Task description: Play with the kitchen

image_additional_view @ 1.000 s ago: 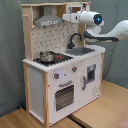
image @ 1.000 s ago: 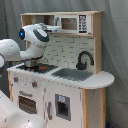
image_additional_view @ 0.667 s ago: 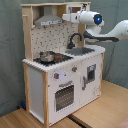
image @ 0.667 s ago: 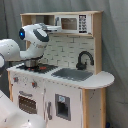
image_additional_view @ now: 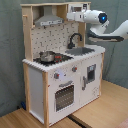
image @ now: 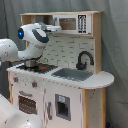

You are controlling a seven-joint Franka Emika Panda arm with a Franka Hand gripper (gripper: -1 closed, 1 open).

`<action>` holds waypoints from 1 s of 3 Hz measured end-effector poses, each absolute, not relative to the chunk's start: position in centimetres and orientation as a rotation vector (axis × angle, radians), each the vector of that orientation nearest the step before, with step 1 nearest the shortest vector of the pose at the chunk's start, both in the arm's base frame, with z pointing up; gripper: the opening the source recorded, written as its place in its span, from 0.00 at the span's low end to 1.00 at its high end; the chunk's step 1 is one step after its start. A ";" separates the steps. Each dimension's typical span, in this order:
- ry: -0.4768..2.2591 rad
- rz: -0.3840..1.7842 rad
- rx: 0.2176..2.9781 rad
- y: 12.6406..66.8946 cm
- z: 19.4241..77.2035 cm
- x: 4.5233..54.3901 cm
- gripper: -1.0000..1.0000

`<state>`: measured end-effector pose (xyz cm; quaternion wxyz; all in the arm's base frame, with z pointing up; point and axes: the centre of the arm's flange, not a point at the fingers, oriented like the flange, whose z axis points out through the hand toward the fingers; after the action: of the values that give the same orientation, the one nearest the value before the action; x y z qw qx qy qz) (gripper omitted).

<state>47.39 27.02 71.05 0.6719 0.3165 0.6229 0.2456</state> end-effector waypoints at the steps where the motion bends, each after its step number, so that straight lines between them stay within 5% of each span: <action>1: 1.408 0.574 0.720 26.6 71.2 45.8 0.00; 3: 1.414 0.631 0.712 25.2 71.2 42.9 0.00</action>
<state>42.88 25.19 71.21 0.6584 0.3144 0.6247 0.2785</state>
